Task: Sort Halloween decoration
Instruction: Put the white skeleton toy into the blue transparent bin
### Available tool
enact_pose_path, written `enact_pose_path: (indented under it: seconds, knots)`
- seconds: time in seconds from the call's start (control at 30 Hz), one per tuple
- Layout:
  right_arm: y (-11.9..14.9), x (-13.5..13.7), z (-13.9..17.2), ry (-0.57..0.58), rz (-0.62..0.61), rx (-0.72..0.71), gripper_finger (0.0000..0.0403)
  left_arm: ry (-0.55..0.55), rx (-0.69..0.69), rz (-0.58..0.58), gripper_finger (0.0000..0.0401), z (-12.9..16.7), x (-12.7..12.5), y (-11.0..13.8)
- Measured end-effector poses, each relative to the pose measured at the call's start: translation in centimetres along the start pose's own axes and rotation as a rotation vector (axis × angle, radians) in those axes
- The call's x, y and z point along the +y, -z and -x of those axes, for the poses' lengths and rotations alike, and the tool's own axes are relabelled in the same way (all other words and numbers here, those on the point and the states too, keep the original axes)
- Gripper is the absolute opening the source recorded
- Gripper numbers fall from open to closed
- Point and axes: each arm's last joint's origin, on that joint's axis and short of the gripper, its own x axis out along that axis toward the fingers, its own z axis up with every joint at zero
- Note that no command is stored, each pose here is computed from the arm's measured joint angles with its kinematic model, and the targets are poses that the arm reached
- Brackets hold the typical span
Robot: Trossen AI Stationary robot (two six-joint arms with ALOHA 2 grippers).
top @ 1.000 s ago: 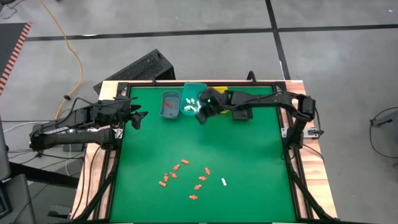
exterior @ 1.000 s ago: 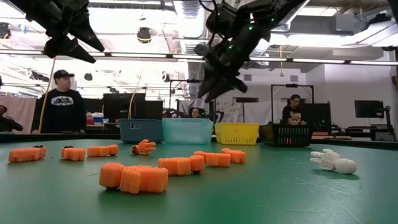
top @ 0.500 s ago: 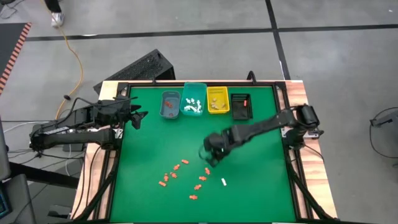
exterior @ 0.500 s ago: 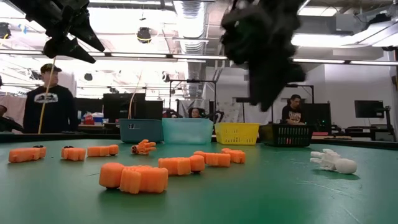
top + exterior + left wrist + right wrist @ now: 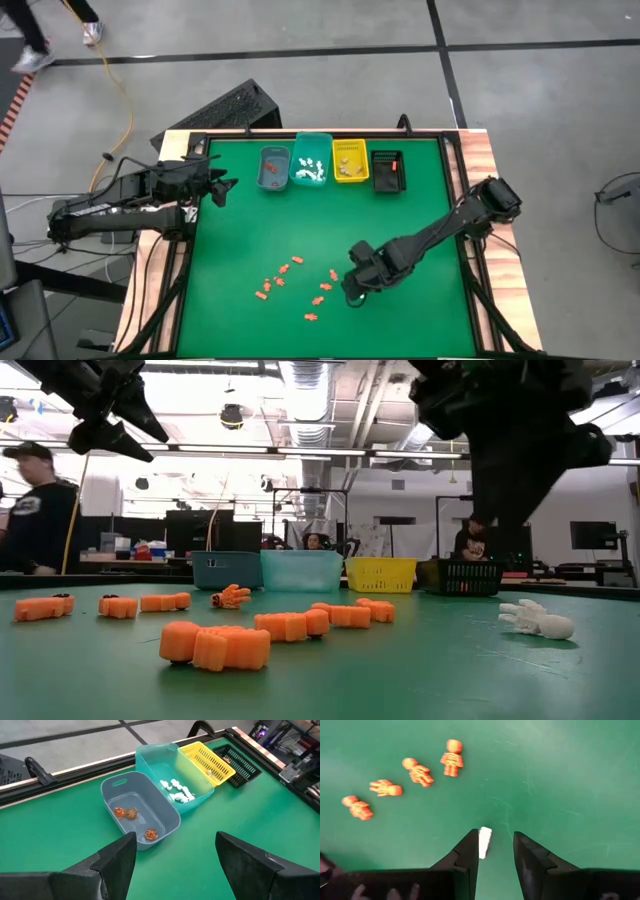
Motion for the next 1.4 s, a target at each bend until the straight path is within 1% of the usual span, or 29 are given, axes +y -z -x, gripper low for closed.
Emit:
enact_pose_path:
  seconds: [0.3,0.43,0.5,0.6,0.7,0.87,1.03,1.3,1.4]
  knots:
    - [1.5,0.1,-0.2,-0.015,0.009,0.007,0.0118,0.033,0.022,0.022,0.0261,0.0,-0.1,0.1]
    - [2.1,0.6,-1.7,-0.015,0.029,0.016,0.0118,0.033,0.023,0.028,0.0261,0.0,-0.1,0.1]
    - [2.5,1.0,-2.7,-0.025,0.035,0.042,0.0118,0.034,0.023,0.028,0.0261,0.0,-0.1,0.1]
    - [3.1,1.1,-4.0,-0.004,0.047,0.068,0.0118,0.033,0.023,0.028,0.0261,0.0,-0.1,0.1]
    - [3.5,1.0,-4.5,0.017,0.052,0.073,0.0118,0.028,0.022,0.031,0.0261,0.0,-0.1,0.1]
    - [3.1,0.9,-4.5,0.034,0.046,0.021,0.0118,0.027,0.022,0.031,0.0261,0.0,-0.1,0.1]
    - [2.5,0.9,-5.0,0.032,0.052,0.015,0.0118,0.024,0.020,0.034,0.0261,0.0,-0.1,0.1]
    - [2.8,1.0,-6.6,0.052,0.066,0.067,0.0118,0.022,0.024,0.033,0.0261,0.0,0.0,0.1]
    - [2.8,1.0,-6.6,0.058,0.057,0.073,0.0107,0.020,0.027,0.035,0.0261,0.0,0.0,0.1]
